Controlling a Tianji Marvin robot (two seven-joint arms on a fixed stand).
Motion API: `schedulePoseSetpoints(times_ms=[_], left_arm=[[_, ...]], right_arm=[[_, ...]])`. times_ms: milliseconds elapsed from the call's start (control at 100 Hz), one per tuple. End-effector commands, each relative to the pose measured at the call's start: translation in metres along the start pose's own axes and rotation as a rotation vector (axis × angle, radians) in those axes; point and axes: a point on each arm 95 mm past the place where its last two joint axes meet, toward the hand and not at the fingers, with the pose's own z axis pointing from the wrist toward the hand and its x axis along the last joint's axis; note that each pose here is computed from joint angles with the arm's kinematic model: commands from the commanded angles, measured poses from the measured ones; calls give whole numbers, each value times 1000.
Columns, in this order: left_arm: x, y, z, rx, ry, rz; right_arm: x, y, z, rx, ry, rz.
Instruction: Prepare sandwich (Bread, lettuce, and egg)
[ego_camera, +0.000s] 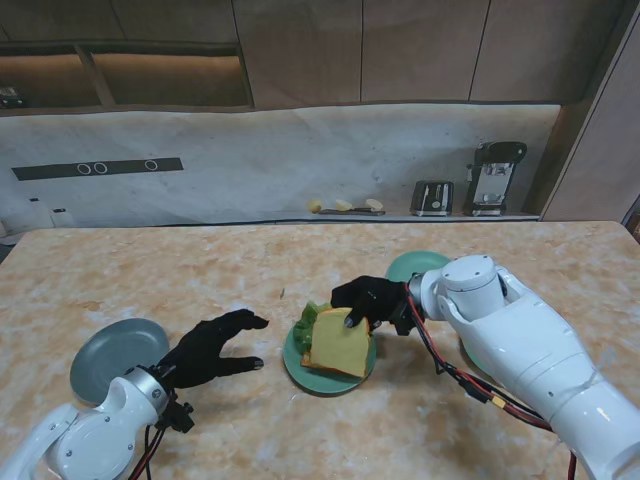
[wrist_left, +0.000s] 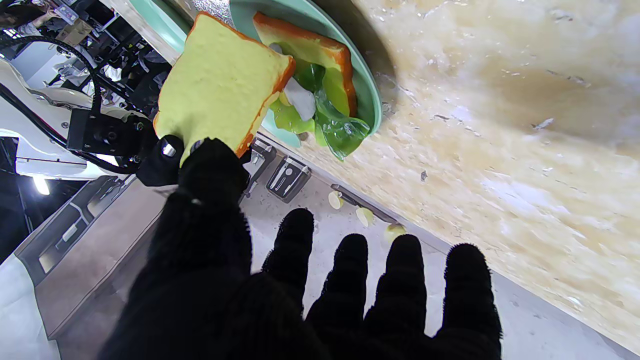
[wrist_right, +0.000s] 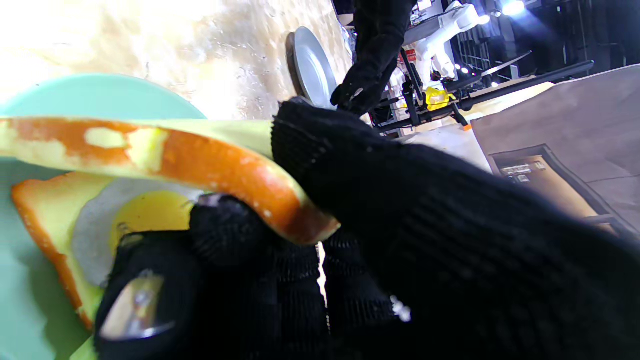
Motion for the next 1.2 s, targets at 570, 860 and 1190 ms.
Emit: schedulePoseSetpoints(times_ms=[570, 860, 1190], left_arm=[[-4, 3, -1, -14, -10, -11], [-5, 3, -1, -16, -5, -16], [-5, 4, -2, -13, -6, -14]], right_arm=[[10, -2, 15, -77, -63, -205], [11, -1, 16, -121, -72, -257], [12, 2, 20, -194, -77, -387]])
